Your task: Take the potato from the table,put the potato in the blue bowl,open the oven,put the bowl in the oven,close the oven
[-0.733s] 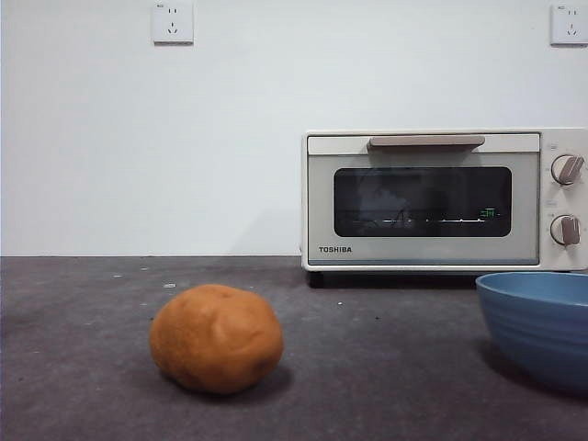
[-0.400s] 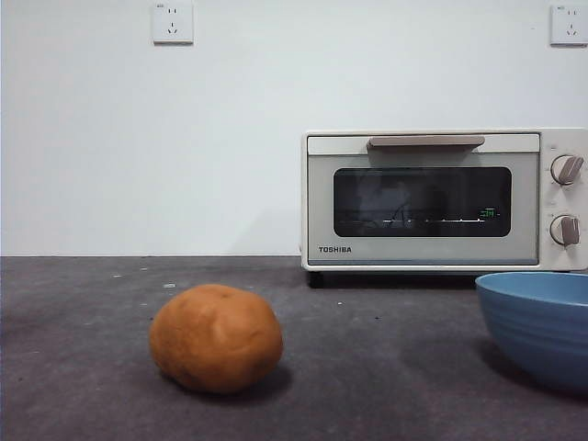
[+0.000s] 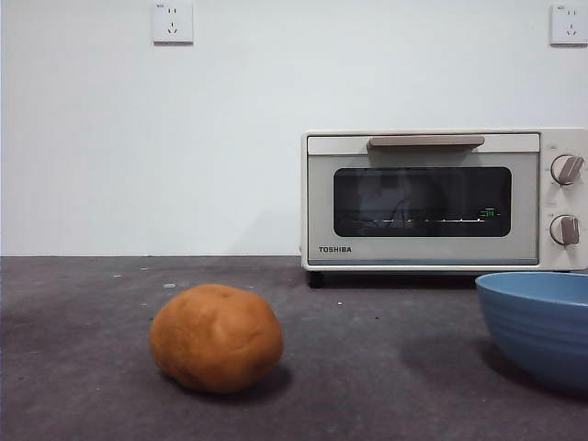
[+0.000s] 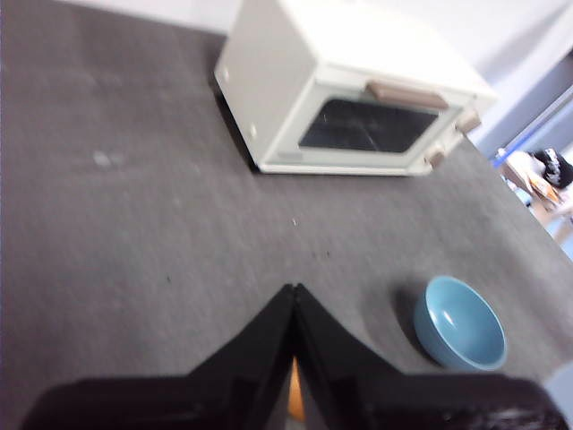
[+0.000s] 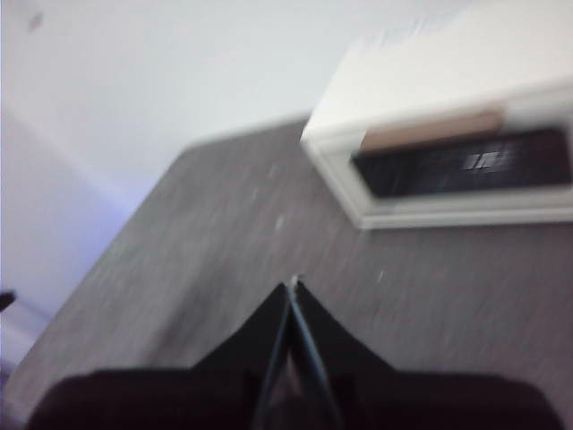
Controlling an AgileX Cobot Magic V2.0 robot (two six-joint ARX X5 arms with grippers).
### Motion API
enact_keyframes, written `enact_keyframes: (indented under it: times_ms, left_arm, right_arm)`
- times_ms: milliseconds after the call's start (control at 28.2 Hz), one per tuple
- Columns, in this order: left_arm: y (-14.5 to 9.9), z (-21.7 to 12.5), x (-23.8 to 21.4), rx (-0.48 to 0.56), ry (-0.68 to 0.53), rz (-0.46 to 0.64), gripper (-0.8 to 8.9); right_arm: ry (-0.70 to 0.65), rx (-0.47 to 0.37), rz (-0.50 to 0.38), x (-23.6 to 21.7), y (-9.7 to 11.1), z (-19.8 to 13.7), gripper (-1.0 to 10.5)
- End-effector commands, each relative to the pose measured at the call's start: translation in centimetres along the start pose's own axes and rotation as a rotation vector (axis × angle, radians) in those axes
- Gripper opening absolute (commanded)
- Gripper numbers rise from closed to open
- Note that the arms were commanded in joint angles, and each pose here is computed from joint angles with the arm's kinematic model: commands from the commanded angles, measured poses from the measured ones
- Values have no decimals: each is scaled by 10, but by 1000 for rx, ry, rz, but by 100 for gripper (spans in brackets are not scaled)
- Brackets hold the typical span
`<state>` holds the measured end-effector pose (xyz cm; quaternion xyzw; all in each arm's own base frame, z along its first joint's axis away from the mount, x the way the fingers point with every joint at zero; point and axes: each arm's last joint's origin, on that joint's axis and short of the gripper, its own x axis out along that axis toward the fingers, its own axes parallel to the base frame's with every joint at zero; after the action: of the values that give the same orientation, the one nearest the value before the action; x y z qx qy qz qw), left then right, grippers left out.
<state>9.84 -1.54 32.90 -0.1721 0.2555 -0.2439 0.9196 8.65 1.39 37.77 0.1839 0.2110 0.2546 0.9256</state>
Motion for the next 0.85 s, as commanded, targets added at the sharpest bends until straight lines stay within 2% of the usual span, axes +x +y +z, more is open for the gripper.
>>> enact_keyframes:
  times_ms: [35, 212, 354, 602, 850]
  left_arm:
    - [2, 0, 4, 6, 45, -14, -5]
    - [8, -7, 11, -7, 165, -9, -5]
    - [11, -11, 14, 6, 221, -6, -5]
    - [11, -17, 12, 3, 274, -3, -5]
    - [11, -20, 11, -7, 306, 0, -5]
  right_arm:
    - [69, -11, 14, 15, -7, 6, -8]
    - [233, 23, 58, 54, -18, 13, -8]
    - [358, -4, 68, 89, -14, 12, -8]
    - [548, -151, 53, 152, 24, -1, -8]
    - [716, -305, 129, 210, 74, -22, -3]
